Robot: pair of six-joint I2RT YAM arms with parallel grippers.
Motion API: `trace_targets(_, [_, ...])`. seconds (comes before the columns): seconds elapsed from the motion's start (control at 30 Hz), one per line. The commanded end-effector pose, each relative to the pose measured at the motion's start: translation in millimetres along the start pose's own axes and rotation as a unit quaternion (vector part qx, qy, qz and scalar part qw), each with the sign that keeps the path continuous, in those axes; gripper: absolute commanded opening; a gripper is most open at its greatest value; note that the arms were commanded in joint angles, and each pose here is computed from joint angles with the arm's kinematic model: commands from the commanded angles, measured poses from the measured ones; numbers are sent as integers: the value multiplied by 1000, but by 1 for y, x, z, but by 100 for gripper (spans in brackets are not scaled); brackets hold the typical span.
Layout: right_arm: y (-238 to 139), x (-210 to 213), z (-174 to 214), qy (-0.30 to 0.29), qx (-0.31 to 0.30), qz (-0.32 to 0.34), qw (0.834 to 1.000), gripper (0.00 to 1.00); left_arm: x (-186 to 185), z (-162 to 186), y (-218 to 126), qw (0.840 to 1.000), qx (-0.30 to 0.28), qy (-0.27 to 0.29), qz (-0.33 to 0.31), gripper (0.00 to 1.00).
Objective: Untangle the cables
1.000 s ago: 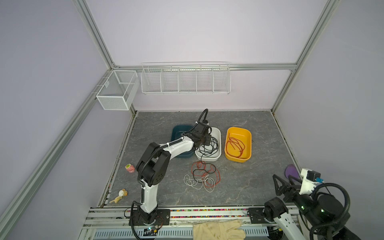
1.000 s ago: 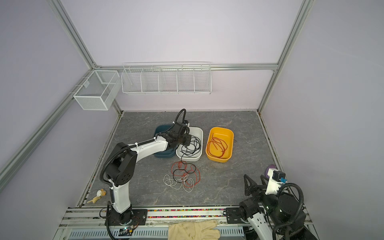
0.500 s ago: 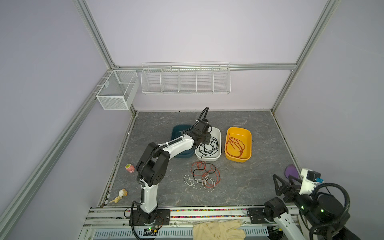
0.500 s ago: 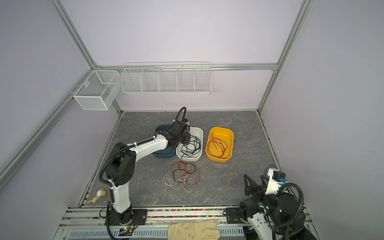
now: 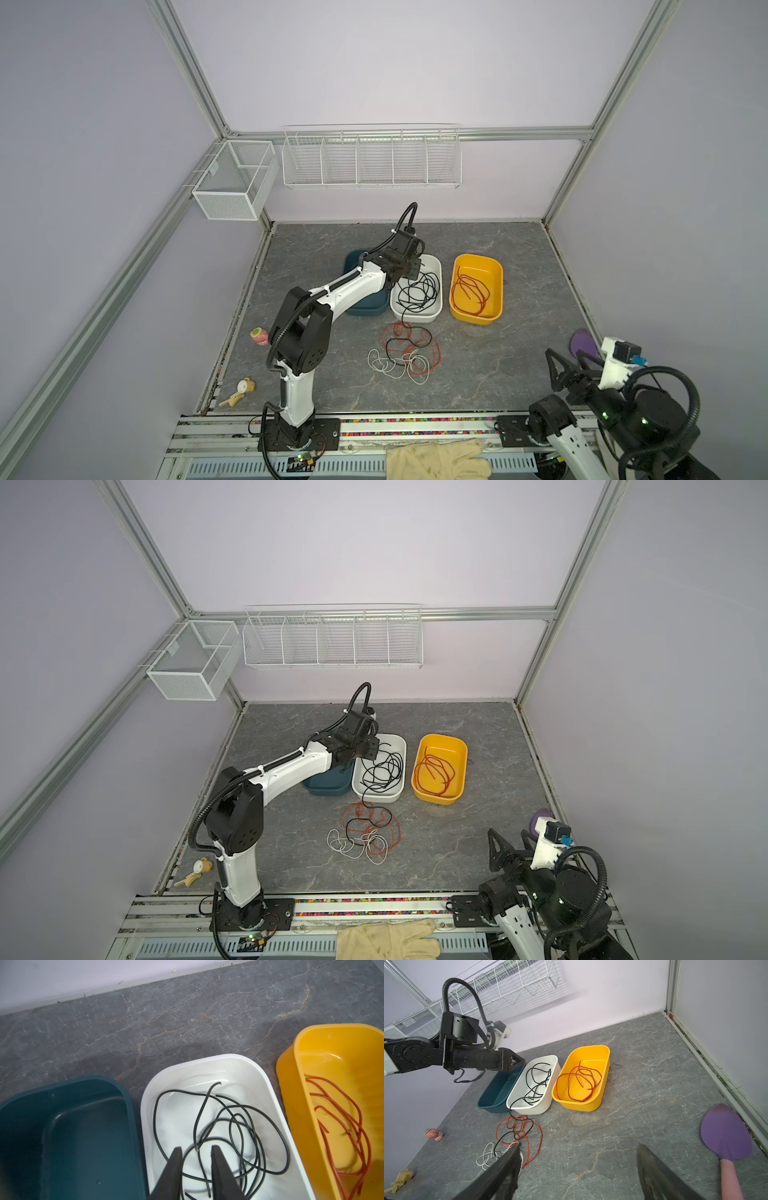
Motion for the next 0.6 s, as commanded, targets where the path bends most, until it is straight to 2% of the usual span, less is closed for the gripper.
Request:
trace_targets(0.0, [1,3,-3,-6,-15,-9,1000,88,-1,-26,-34,999,-33,8,0,31])
trace_targets(0.23, [8,9,-7,-20,1,-26,999,88,1,-40,-97,998,-58,-17,36,51])
trace_targets(0.43, [25,26,-27,-39,63,-70,995,88,23,-33,-168,991,-117,-52,45,70])
trace_targets(0.57, [41,45,-47,-42,124,-123,984,88,47,-19,-211,987,-146,-70,25,81])
Point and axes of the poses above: each gripper's point midway between its finger pads, its own y axis out along the fingers, its own x axis along the line the jaws close on, z = x × y, the point moved 7 cm from there along -y, back along the fingers, and after that the axes turned 13 degrees about -y, right-handed, at the moved point
